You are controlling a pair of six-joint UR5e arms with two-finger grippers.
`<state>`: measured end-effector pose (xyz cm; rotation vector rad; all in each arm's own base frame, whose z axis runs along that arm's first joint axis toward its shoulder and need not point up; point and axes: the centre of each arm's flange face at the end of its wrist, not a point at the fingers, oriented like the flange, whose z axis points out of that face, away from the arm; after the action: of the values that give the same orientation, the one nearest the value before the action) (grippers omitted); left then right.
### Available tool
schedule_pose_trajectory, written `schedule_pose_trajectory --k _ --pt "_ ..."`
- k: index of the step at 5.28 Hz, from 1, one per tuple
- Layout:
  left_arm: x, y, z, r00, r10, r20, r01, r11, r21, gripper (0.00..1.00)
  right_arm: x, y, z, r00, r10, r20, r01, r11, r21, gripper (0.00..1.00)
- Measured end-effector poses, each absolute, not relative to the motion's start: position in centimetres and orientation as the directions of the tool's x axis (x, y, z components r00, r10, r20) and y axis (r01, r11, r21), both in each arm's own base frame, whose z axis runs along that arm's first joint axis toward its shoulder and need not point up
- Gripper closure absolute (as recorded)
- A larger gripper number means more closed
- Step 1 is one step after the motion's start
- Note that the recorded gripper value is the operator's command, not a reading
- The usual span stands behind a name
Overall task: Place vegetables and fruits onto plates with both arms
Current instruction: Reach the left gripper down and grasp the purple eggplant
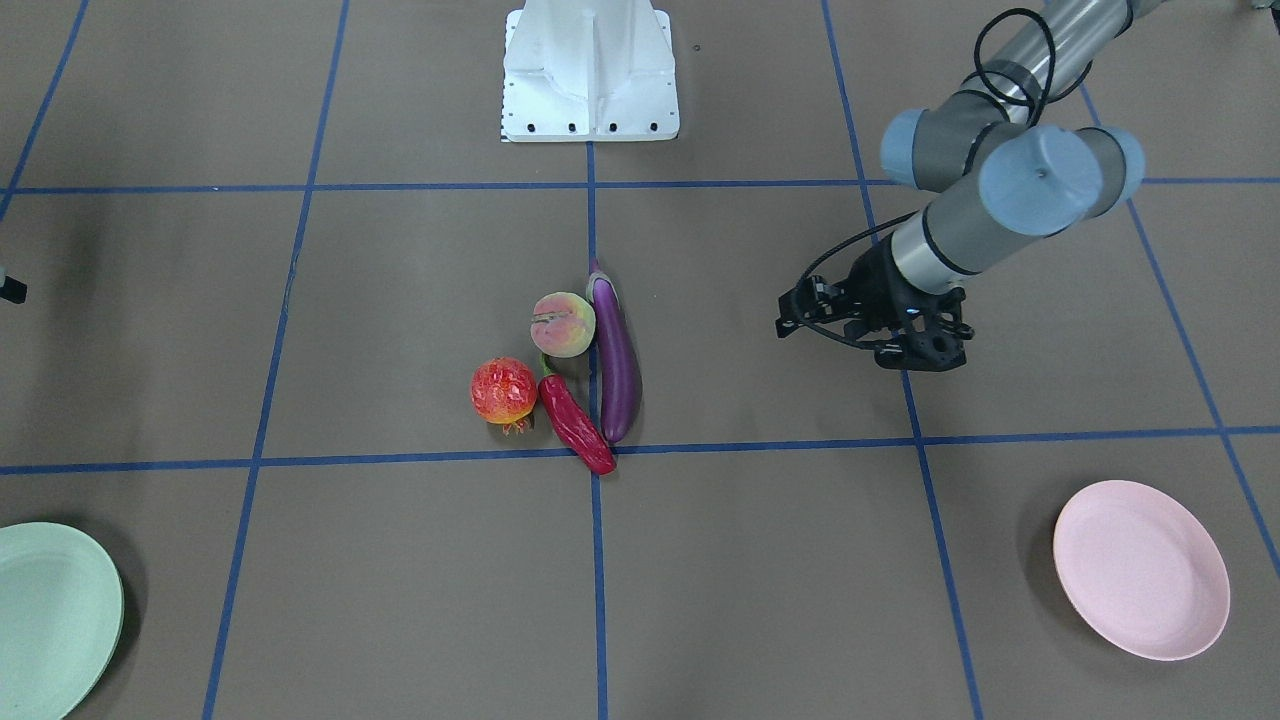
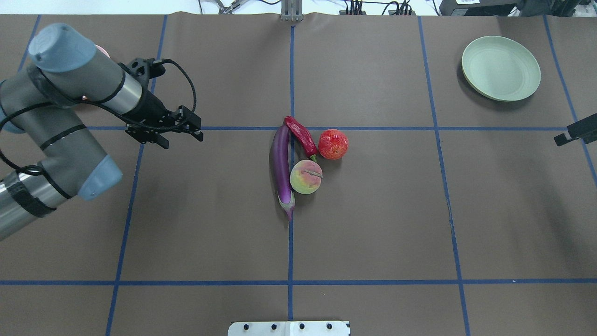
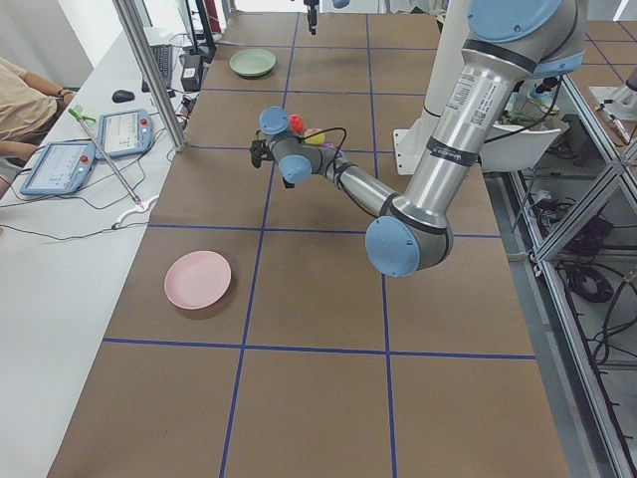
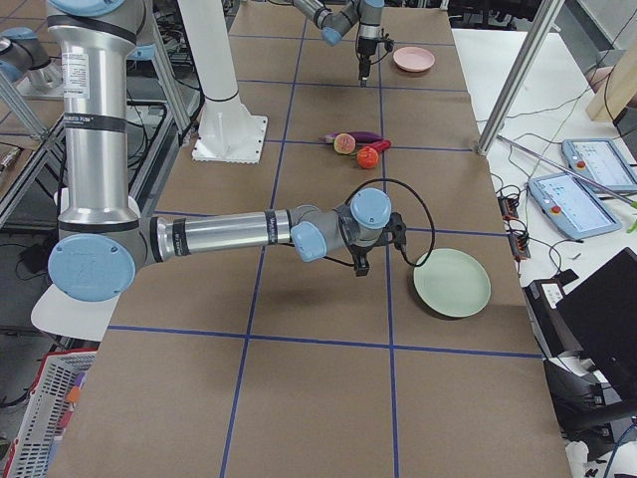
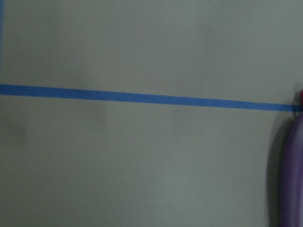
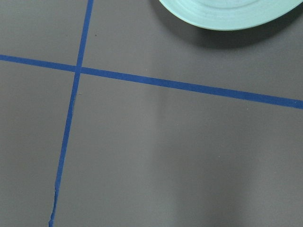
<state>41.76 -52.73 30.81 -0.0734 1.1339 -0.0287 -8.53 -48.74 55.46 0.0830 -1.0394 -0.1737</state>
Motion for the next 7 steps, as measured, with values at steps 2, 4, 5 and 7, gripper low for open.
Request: schedule_pose_trajectory --k 2,4,5,7 --pt "51.2 -54.0 24.6 0.437 -0.072 -0.896 0.001 0.997 -0.079 0.00 -9.6 -48.9 55.2 0.493 -0.194 0.848 0.121 0.981 0.154 0.00" --pt "58.1 -53.1 21.5 0.467 -0.048 -0.883 0.002 0.999 -0.054 0.10 -10.1 -49.3 55.1 0.499 -0.204 0.842 0.127 0.979 0.162 0.00" --pt "59.8 -52.4 21.6 0.481 -0.043 -0.876 -0.003 0.999 -0.051 0.24 -10.4 -49.6 55.1 0.505 -0.208 0.838 0.130 0.978 0.165 0.00" --pt "61.0 -52.2 22.1 0.499 -0.046 -0.865 0.001 0.999 -0.052 0.99 -10.9 -50.0 55.2 0.511 -0.210 0.833 0.134 0.977 0.164 0.00"
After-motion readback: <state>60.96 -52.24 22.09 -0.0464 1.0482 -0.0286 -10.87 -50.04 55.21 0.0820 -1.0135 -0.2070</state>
